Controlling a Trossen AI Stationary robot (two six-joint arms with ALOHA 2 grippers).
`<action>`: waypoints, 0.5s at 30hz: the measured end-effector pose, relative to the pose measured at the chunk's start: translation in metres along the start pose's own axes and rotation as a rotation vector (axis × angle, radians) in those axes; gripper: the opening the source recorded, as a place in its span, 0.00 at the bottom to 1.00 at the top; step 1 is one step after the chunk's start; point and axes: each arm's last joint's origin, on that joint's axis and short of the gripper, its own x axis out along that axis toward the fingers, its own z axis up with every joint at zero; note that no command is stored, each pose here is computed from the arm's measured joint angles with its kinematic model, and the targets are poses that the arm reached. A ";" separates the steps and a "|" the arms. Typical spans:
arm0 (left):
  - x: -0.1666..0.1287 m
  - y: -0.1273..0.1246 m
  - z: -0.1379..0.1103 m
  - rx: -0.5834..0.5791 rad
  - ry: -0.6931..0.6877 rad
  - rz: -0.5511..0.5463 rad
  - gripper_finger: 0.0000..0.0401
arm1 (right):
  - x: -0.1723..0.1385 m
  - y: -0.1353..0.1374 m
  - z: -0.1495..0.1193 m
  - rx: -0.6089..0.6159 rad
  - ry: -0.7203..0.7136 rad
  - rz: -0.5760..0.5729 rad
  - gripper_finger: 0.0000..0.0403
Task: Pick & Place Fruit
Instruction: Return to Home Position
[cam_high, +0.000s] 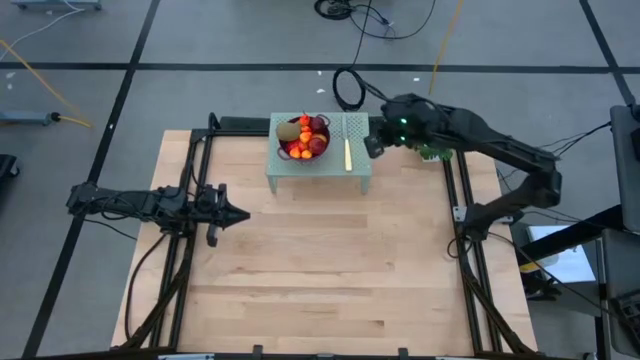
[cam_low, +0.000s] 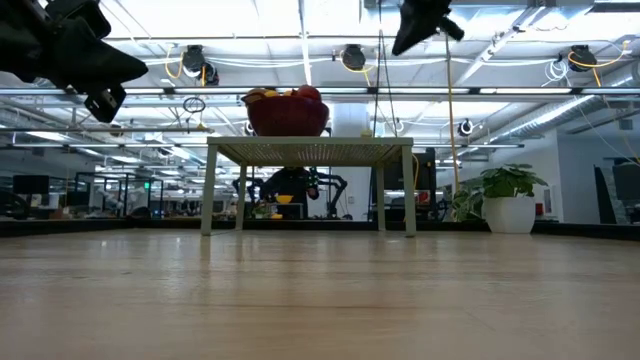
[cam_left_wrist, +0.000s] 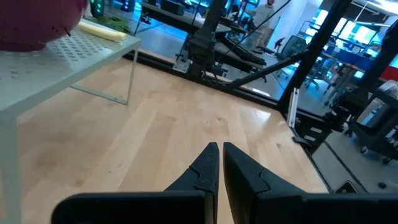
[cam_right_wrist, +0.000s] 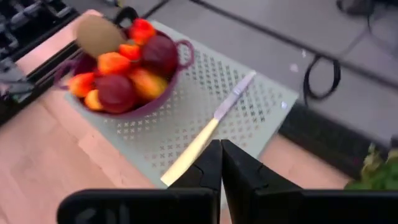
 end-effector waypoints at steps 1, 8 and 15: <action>0.000 0.000 0.000 0.004 -0.003 0.005 0.05 | -0.007 0.002 -0.001 -0.040 -0.017 0.005 0.00; 0.000 0.002 0.002 0.019 -0.035 0.072 0.05 | -0.049 0.008 -0.009 -0.207 -0.124 0.038 0.00; 0.000 0.001 0.006 0.078 -0.083 0.074 0.05 | -0.065 0.010 -0.029 -0.253 -0.180 0.057 0.00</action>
